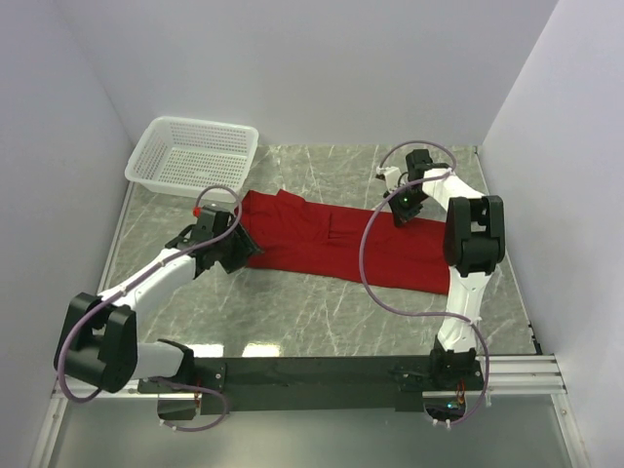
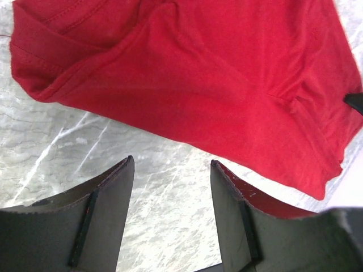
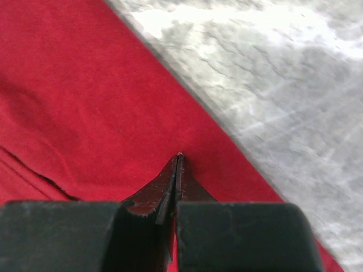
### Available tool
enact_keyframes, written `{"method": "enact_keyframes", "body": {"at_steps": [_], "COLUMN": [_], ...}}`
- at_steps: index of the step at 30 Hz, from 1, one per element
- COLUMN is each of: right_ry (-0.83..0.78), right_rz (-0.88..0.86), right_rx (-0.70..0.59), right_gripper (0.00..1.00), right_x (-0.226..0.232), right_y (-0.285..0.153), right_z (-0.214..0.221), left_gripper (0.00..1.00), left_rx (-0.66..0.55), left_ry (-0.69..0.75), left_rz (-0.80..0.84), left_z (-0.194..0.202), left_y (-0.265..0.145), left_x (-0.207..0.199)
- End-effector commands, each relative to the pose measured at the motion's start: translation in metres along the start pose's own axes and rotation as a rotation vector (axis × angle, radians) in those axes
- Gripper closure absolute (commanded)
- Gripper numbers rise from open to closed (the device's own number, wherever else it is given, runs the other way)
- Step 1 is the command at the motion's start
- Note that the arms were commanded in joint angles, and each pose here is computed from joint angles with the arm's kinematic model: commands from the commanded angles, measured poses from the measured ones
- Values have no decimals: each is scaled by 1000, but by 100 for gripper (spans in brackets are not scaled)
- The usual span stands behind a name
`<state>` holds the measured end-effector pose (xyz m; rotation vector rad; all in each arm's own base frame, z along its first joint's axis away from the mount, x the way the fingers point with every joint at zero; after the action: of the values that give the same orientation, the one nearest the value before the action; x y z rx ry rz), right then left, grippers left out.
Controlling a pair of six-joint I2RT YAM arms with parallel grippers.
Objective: Fold and stack the t-shirts
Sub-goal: Fold the tshirt
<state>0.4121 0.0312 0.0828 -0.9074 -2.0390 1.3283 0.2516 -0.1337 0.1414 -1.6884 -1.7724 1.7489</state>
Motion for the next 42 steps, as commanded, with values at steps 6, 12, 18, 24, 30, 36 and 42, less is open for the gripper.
{"method": "enact_keyframes", "body": {"at_steps": [6,12,18,24,30,36,42], "right_ry": [123,204,305,393,431,387,340], "right_rz": [239,334,373,385,373,269,171], "right_rx": [61,84,123,132,117,-54,-229], "right_gripper": [100,100,100,100,100,95,88], "right_x": [-27,-43,-65,-78,-80,-60,-32], "right_y": [0,-5,-21,-40,-51,-83,-119], "right_z": [1,16,45,79,98,79,60], "left_gripper": [39,39,40,47,53,57,69], "left_rx": [-29,-29,0,59,94,104,127], "left_ry": [6,25,72,78,84,106,85], "left_rz": [63,90,122,114,114,142,48], "left_z": [-17,-30,-42,-53,-56,-59,-56], "left_y": [3,11,35,82,132,164,197], "left_x": [-31,-50,-84,-120,-153,-184,-174]}}
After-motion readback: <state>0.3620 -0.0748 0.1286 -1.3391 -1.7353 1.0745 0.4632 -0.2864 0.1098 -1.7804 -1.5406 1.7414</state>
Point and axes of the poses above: each gripper's point midway between its finger pads, its own y axis out along the fingers, its own x axis along the line the jaws close on, z = x × y, the point moved 7 cm from there along -y, back along the fingers, and after that the axes turned 1 degree about -y, right-handed, at the moved point
